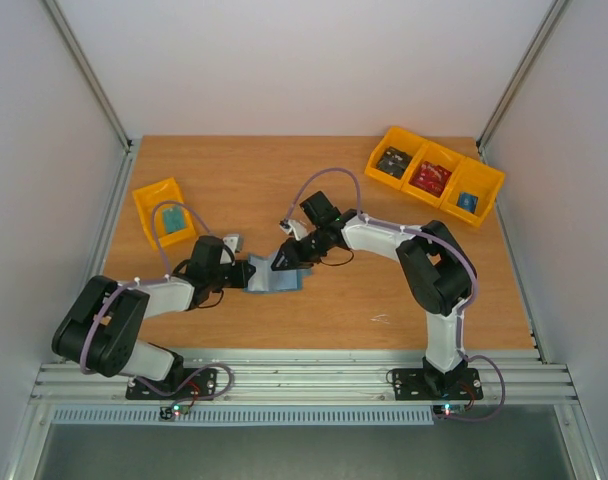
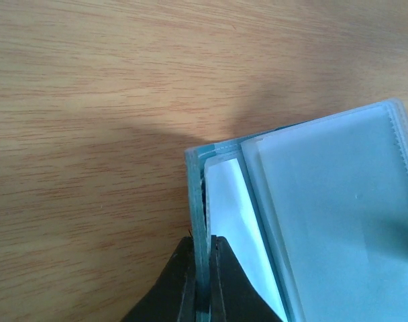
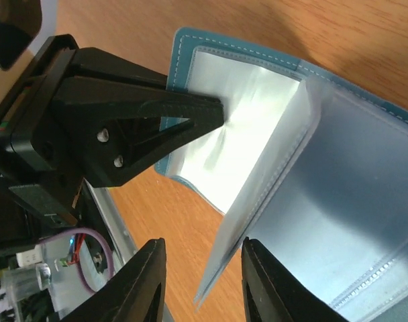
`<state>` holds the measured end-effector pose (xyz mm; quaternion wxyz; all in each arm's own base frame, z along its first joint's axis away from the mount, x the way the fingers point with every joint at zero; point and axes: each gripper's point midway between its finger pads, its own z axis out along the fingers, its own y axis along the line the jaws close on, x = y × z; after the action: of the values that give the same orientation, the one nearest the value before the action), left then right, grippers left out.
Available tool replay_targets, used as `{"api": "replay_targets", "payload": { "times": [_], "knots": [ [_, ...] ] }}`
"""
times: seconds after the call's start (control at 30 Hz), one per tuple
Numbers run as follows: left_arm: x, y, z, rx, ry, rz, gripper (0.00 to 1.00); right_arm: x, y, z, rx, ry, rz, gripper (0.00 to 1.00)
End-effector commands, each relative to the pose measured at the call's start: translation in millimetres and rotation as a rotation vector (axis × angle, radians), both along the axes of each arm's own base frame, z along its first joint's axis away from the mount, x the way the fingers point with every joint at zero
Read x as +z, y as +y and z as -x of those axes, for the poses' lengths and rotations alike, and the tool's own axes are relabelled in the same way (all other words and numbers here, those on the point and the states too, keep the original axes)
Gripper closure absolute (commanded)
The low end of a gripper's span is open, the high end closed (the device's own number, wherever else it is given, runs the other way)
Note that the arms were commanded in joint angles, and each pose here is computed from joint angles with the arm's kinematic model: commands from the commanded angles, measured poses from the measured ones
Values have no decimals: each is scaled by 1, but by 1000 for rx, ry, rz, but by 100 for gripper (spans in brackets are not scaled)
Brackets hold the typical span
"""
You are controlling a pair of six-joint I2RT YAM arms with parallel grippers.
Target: Take the credit cards out of the card holder
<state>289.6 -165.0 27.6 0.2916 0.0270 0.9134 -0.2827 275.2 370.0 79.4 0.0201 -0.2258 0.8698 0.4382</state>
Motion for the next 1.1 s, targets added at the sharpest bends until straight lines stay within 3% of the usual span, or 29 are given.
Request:
{"api": "replay_targets", "payload": {
  "times": [0.0, 0.33, 0.6, 0.93, 1.0, 1.07],
  "knots": [
    [4, 5, -3, 27, -45, -14, 100, -5, -4, 2, -6, 29, -4, 73],
    [5, 6, -2, 30, -49, -12, 100, -27, -17, -6, -81, 28, 98, 99],
    [6, 4, -2, 22, -53, -5, 100, -45, -9, -3, -40, -54, 249, 97],
    [6, 4, -1, 21, -56, -3, 100, -43, 6, -8, -34, -101, 262, 82],
    [7, 4, -1, 21, -58, -2, 100, -44, 9, -8, -28, -98, 263, 82],
    [7, 3, -1, 17, -57, 2, 100, -43, 12, -9, -27, -98, 252, 90]
  ]
}}
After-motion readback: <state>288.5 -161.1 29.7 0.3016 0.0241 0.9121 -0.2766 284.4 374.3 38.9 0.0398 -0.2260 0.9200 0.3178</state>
